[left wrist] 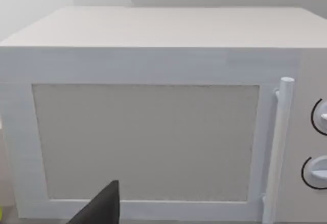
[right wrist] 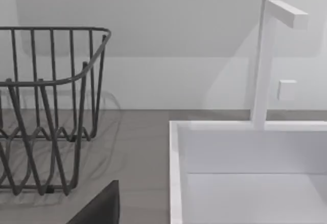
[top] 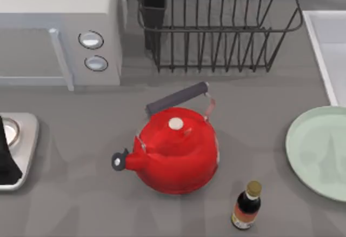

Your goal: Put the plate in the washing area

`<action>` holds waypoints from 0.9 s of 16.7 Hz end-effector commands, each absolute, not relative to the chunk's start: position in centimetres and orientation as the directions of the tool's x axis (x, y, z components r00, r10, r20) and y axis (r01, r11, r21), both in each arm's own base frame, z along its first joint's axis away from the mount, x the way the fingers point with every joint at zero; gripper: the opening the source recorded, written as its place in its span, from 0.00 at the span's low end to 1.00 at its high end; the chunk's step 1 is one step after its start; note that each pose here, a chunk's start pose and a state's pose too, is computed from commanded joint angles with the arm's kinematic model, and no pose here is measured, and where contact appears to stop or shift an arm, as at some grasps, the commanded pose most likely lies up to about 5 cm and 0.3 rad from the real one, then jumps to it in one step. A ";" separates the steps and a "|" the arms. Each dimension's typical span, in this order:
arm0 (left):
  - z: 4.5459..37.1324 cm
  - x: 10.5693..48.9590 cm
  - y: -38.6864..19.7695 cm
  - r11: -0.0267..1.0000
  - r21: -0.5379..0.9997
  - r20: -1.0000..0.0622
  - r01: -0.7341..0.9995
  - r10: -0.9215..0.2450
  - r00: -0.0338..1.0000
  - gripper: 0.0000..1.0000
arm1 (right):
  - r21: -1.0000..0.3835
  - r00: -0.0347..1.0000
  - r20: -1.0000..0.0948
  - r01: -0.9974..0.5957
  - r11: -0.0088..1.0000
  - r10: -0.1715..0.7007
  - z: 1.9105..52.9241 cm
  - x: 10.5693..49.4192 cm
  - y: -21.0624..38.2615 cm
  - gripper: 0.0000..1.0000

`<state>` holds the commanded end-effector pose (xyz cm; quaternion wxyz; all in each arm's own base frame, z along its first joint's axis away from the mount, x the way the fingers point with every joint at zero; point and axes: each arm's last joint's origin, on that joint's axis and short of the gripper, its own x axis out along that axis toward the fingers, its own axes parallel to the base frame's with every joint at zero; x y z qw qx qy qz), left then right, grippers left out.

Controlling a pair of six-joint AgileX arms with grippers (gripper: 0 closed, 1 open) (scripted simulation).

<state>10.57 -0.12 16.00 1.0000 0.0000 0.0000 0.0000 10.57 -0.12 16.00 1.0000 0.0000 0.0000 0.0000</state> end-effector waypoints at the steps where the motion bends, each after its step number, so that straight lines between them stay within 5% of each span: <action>1: 16.0 10.6 -0.1 1.000 0.000 0.000 0.000 0.000 1.000 1.00 | 0.000 1.000 0.000 0.000 1.000 0.000 16.0 10.6 -0.1 1.00; 15: 16.0 10.6 -0.1 1.000 0.000 0.000 0.000 0.000 1.000 1.00 | 0.003 1.000 -0.009 -0.003 1.000 0.003 16.2 10.6 -0.1 1.00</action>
